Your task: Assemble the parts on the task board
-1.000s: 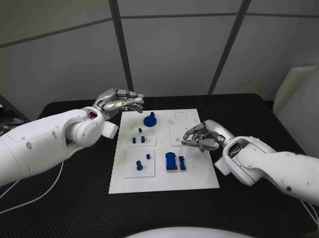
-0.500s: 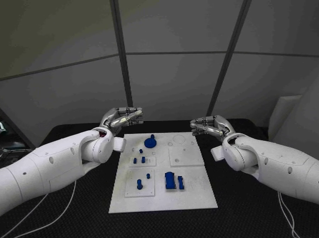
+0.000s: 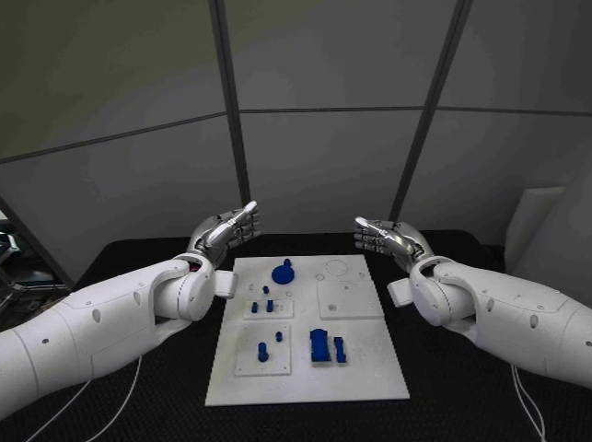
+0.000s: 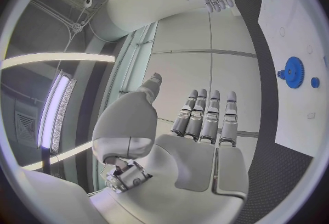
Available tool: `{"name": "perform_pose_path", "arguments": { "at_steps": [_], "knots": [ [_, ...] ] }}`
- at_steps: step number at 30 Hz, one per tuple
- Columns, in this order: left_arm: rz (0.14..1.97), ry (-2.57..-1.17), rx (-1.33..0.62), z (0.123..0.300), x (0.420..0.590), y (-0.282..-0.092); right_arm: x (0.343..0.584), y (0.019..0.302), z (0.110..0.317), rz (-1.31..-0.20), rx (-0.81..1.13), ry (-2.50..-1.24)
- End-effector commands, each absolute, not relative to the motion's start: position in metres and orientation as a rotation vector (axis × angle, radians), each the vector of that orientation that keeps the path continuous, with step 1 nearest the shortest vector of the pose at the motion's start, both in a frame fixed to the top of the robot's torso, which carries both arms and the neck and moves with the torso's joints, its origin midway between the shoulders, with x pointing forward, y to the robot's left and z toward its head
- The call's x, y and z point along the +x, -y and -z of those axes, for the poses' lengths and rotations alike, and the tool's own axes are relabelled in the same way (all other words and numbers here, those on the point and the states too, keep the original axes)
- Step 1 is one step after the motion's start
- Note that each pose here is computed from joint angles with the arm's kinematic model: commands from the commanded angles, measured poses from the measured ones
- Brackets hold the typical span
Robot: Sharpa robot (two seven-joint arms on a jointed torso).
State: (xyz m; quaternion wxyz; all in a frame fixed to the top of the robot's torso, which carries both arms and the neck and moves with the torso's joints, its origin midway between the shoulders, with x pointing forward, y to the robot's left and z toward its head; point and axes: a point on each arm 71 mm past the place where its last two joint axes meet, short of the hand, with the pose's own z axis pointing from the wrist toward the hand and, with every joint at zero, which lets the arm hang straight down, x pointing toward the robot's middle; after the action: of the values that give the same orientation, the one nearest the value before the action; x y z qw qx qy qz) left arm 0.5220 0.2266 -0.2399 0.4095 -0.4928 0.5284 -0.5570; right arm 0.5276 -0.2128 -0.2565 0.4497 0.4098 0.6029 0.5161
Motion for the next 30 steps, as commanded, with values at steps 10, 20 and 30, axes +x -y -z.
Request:
{"name": "perform_pose_path", "arguments": {
  "at_steps": [10,20,30],
  "knots": [
    [1.258,-1.228,-1.216,0.227,0.476,-0.199,0.48,0.197,0.23,-1.25,1.17,-1.252],
    [1.229,-1.218,-1.209,0.224,0.462,-0.192,0.462,0.192,0.224,-1.229,1.209,-1.218],
    [1.229,-1.218,-1.209,0.224,0.462,-0.192,0.462,0.192,0.224,-1.229,1.209,-1.218]
  ]
}}
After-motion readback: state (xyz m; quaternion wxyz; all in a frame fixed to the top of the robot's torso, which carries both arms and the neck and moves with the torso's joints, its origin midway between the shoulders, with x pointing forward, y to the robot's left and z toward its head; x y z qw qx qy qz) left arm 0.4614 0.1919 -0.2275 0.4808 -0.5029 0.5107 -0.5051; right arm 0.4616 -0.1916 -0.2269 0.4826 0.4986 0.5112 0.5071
